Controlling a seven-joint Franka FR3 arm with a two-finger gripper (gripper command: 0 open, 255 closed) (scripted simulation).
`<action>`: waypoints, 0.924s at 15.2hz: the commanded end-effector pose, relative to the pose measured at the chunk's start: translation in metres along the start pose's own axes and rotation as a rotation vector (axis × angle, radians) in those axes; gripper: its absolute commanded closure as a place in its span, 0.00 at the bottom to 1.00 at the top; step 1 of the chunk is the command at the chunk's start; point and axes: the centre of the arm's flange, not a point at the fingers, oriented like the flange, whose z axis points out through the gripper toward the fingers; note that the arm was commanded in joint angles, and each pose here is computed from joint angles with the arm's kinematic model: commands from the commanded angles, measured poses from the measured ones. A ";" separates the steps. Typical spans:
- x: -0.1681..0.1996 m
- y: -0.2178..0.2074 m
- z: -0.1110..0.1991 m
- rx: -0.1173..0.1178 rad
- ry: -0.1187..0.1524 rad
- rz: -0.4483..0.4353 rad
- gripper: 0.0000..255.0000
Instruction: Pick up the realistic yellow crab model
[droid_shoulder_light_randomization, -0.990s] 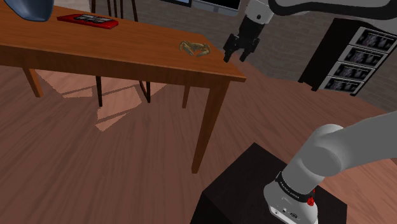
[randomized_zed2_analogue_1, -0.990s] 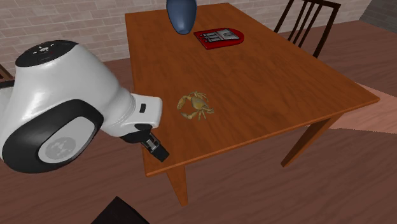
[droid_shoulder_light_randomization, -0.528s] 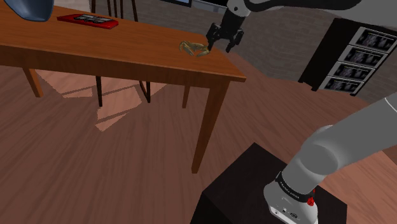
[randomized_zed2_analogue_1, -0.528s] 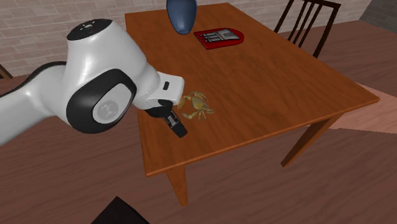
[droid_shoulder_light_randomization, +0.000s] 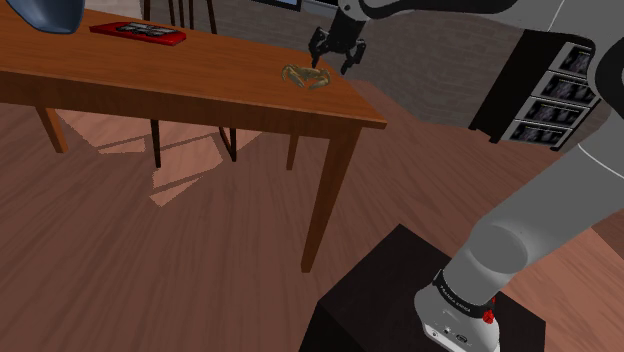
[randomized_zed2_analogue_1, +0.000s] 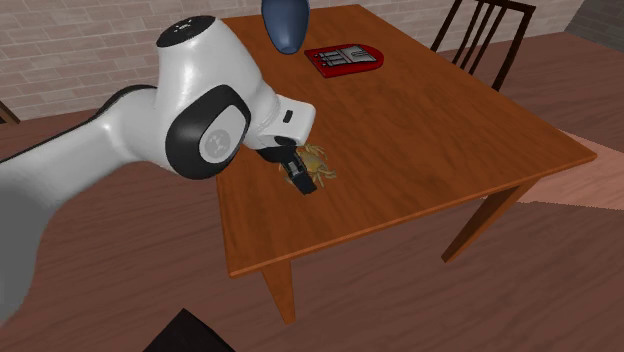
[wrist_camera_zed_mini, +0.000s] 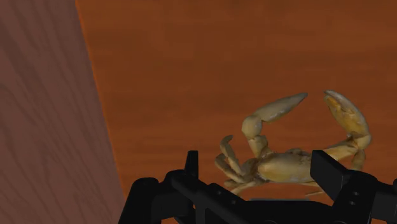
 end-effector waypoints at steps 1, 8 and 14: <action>-0.003 0.000 0.009 0.000 0.002 0.003 0.00; -0.010 0.002 0.028 0.000 0.002 0.003 1.00; -0.009 0.002 0.027 0.000 0.002 0.003 1.00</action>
